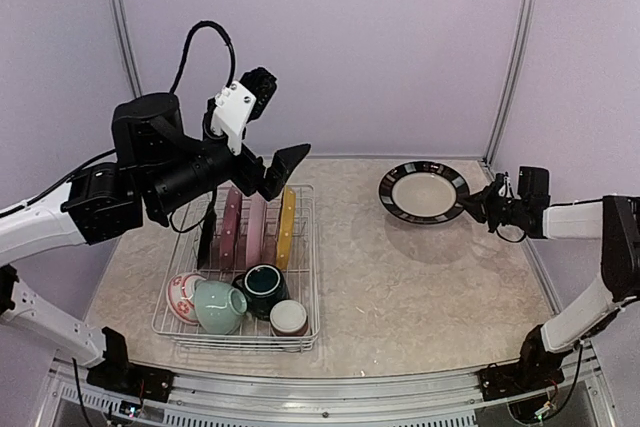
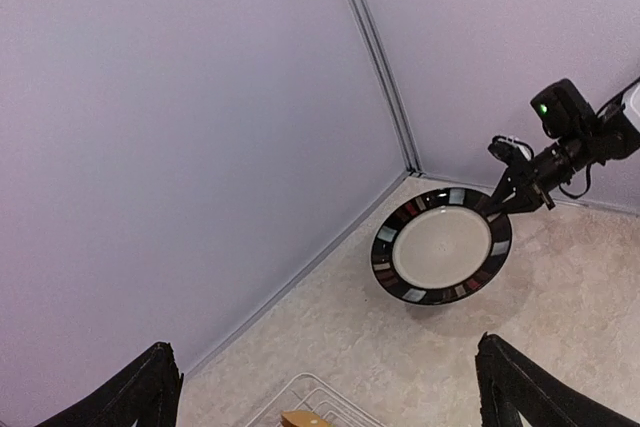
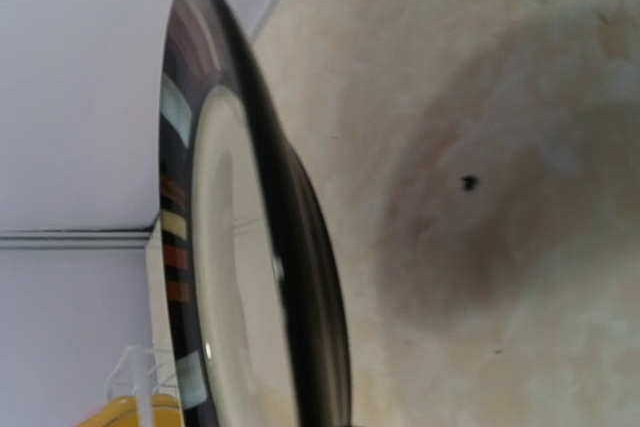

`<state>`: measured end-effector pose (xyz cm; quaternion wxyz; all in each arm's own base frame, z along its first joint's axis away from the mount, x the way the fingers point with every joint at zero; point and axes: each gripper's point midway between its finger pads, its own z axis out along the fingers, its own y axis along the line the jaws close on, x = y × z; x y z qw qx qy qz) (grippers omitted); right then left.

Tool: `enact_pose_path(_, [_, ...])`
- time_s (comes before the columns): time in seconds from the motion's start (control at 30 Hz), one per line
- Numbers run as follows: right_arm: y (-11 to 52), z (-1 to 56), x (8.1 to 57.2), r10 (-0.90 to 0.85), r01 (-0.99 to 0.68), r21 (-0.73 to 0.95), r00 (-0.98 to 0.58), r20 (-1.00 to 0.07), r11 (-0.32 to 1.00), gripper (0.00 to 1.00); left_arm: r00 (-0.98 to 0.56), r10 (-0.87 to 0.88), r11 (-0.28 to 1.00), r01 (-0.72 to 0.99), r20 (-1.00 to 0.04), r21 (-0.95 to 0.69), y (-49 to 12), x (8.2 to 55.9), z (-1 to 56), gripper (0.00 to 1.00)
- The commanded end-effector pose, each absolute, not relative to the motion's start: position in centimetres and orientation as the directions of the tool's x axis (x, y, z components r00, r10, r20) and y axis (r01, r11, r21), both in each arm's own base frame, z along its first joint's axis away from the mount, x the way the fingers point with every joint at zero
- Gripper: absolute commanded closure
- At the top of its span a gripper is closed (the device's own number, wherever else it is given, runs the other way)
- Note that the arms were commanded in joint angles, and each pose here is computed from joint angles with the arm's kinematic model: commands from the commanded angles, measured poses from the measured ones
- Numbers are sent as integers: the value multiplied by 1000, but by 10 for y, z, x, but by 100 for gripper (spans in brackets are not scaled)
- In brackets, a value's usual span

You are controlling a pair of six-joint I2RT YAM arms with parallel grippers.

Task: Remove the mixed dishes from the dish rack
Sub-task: Place the plate at the center of the board.

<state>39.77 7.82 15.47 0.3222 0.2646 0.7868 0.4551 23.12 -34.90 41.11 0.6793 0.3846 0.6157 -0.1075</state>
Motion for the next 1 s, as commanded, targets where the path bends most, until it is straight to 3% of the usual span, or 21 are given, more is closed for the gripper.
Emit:
enact_pose_path(0.0, [95, 184, 413, 650, -94, 908, -669, -360, 407, 100, 67, 137, 738, 658, -988, 147, -316, 237, 427, 1])
enact_pose_path(0.4, [132, 140, 431, 575, -87, 904, -745, -338, 419, 100, -233, -166, 793, 545, -958, -270, -232, 275, 419, 1])
enact_pose_path(0.97, [170, 82, 437, 503, -32, 901, -821, -271, 433, 100, -420, -178, 807, 455, -890, -376, -219, 291, 382, 1])
